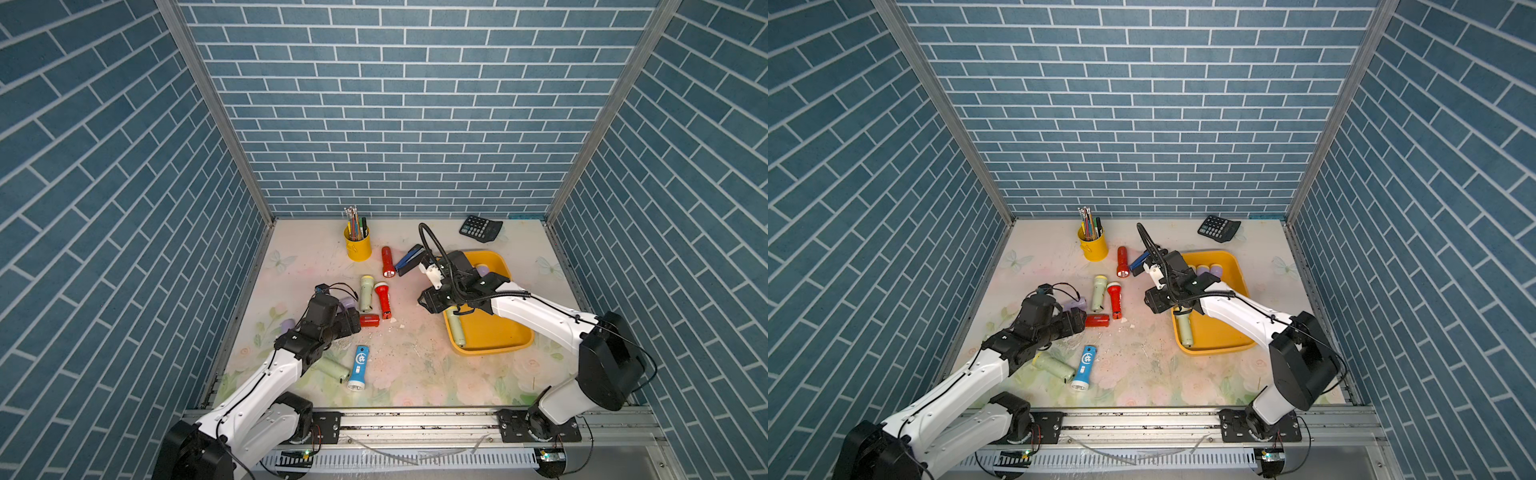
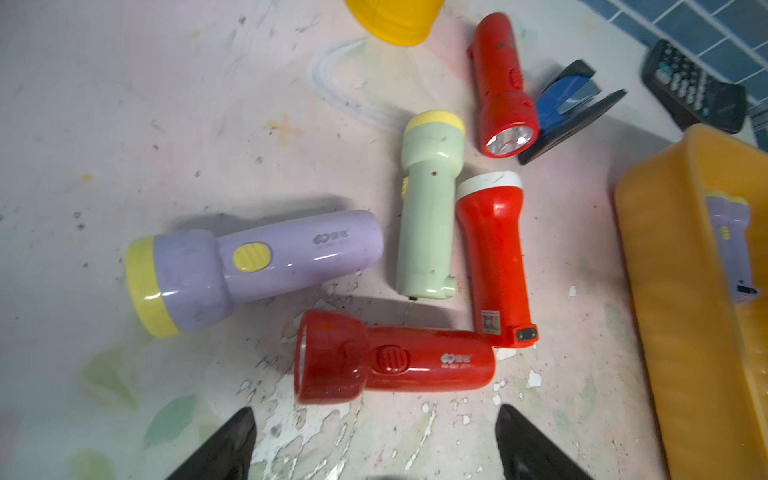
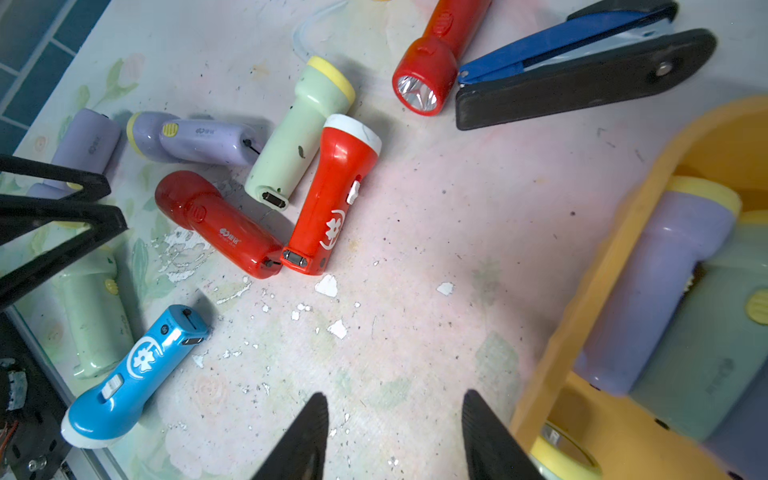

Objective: Put the flashlights into the storage boxes
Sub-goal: Pick up the flashlight from the center of the board.

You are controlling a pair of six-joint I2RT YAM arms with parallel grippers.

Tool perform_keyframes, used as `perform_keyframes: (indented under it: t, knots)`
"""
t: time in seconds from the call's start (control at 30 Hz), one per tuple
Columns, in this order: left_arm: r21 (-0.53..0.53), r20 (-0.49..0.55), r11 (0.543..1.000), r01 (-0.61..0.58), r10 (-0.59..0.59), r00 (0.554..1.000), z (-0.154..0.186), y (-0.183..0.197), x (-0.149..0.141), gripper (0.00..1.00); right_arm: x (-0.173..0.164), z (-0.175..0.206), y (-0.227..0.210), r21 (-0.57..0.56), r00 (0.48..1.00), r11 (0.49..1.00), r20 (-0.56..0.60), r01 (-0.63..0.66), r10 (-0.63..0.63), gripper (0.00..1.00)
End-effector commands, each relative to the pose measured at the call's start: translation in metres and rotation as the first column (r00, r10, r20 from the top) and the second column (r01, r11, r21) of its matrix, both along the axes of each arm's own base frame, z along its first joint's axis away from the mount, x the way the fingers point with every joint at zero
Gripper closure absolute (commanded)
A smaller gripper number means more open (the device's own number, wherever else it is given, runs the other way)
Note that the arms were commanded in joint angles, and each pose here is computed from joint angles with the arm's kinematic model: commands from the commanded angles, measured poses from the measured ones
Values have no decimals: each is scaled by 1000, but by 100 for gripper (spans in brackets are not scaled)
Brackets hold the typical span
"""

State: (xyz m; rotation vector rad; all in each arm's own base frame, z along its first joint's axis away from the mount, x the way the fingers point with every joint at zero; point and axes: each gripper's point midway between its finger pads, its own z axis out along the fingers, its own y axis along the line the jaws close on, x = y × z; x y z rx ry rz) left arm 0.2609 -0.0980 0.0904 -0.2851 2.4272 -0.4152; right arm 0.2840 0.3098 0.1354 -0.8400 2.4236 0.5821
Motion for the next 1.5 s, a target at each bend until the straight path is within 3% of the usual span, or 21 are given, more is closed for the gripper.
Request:
perform_keyframes:
  t: [0.0, 0.13, 0.47, 1.1, 1.47]
  knots:
    - [-9, -115, 1000, 3, -4, 993, -7, 2, -14, 10, 3, 8, 17, 6, 997, 997, 24, -78, 78, 47]
    - [-18, -189, 1000, -18, 15, 982, -11, 8, -20, 16, 5, 1, 26, -6, 995, 995, 17, -103, 103, 47]
    - [46, -307, 997, -57, 69, 949, -16, 28, -42, 18, 9, -9, 36, 1, 994, 994, 0, -112, 112, 47]
    - [57, -404, 993, -104, 118, 907, -29, 42, -50, 24, 18, -7, 45, 85, 999, 995, 13, -48, 47, 47]
    - [-23, -396, 983, -181, 157, 905, -26, 46, -43, 29, 17, -2, 48, 115, 999, 992, 8, -41, 41, 47]
